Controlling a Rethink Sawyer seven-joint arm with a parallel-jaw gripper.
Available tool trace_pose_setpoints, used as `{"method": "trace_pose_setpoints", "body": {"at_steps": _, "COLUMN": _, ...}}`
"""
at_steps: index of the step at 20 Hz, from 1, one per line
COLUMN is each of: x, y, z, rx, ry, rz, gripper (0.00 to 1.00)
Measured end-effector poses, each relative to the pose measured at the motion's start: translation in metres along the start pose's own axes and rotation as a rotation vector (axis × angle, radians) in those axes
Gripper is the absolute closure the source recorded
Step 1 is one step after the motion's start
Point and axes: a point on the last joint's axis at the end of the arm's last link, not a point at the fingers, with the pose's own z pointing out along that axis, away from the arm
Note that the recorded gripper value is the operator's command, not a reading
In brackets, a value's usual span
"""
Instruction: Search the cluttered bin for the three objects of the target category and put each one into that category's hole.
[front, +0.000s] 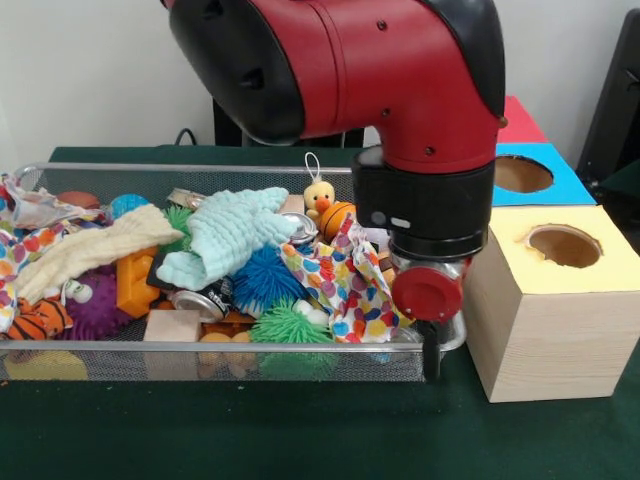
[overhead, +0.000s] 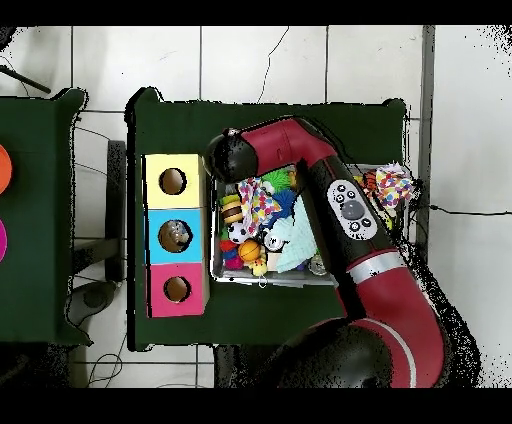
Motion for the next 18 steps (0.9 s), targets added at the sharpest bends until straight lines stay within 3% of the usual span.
{"method": "trace_pose_setpoints", "body": {"at_steps": 7, "x": -0.004, "y": 0.002, "z": 0.006, "rx": -0.007, "ry": -0.005, "rz": 0.003, "gripper": 0.0}}
{"method": "trace_pose_setpoints", "body": {"at_steps": 18, "x": -0.005, "y": -0.005, "z": -0.013, "rx": 0.016, "ry": -0.002, "rz": -0.006, "gripper": 0.0}}
